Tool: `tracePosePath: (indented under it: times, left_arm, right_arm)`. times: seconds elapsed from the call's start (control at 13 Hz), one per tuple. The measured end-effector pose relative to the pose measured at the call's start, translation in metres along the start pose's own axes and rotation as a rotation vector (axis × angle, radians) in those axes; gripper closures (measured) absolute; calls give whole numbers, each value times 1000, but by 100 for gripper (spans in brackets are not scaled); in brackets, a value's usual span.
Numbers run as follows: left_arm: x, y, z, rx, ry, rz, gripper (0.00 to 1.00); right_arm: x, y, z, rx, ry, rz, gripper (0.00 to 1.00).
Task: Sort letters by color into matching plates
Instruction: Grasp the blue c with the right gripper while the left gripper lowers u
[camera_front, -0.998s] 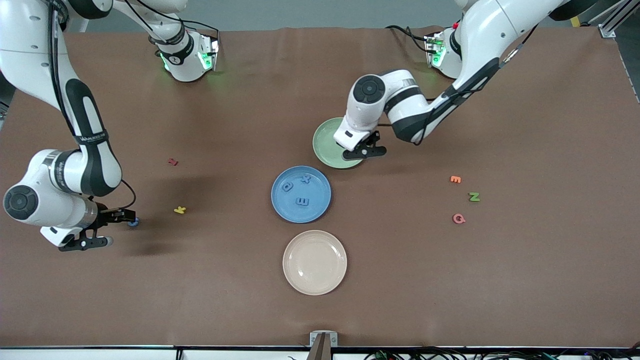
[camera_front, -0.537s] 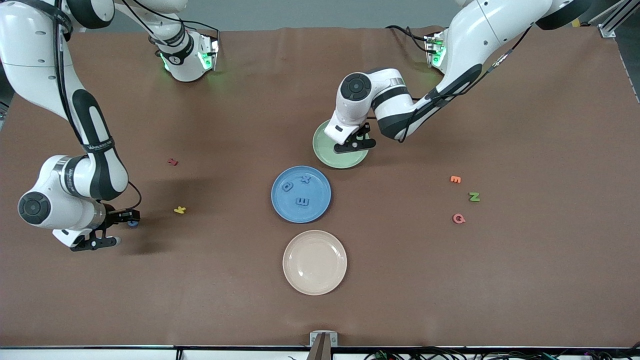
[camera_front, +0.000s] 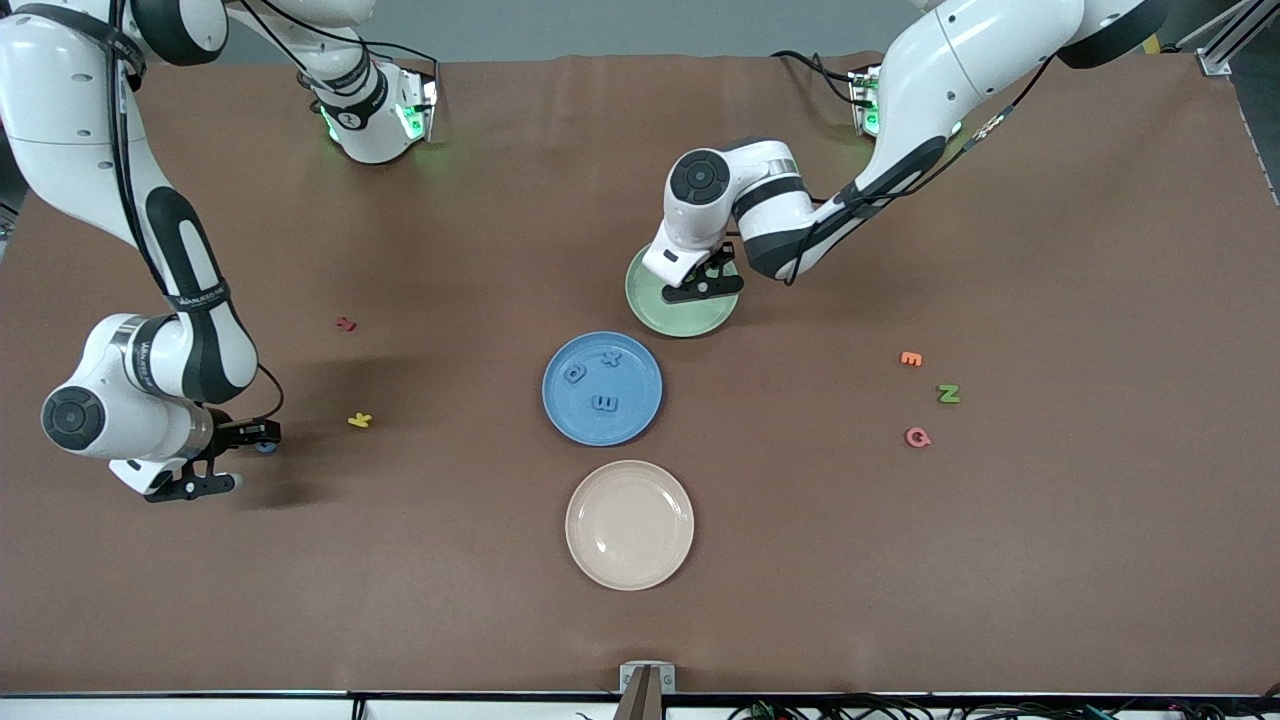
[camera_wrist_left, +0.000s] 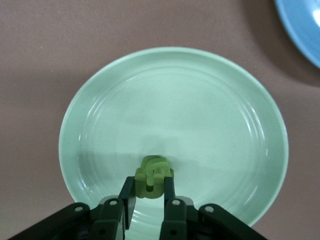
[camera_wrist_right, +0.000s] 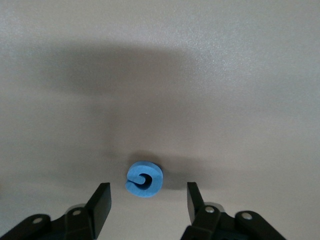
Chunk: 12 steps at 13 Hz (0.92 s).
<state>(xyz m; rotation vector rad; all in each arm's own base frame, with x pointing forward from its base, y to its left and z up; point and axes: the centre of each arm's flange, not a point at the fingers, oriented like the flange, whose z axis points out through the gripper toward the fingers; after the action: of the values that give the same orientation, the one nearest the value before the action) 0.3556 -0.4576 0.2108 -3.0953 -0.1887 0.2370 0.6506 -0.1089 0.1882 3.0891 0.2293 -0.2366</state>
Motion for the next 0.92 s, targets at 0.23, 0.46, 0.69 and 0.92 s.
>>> tracePosePath:
  times: [0.23,0.46,0.69,0.92]
  left_arm:
    - [-1,4,10,10,5,1,74]
    - [-1,9,9,2,3,-3,74]
    - [0,9,8,1,4,-6,74]
    - [3,7,10,6,5,-13,74]
  right_arm:
    - [2,-1,7,0,5,-2,33]
    - [2,-1,7,-1,8,-3,39]
    - [2,-1,7,-1,8,-4,47]
    - [2,-1,9,0,5,-4,48]
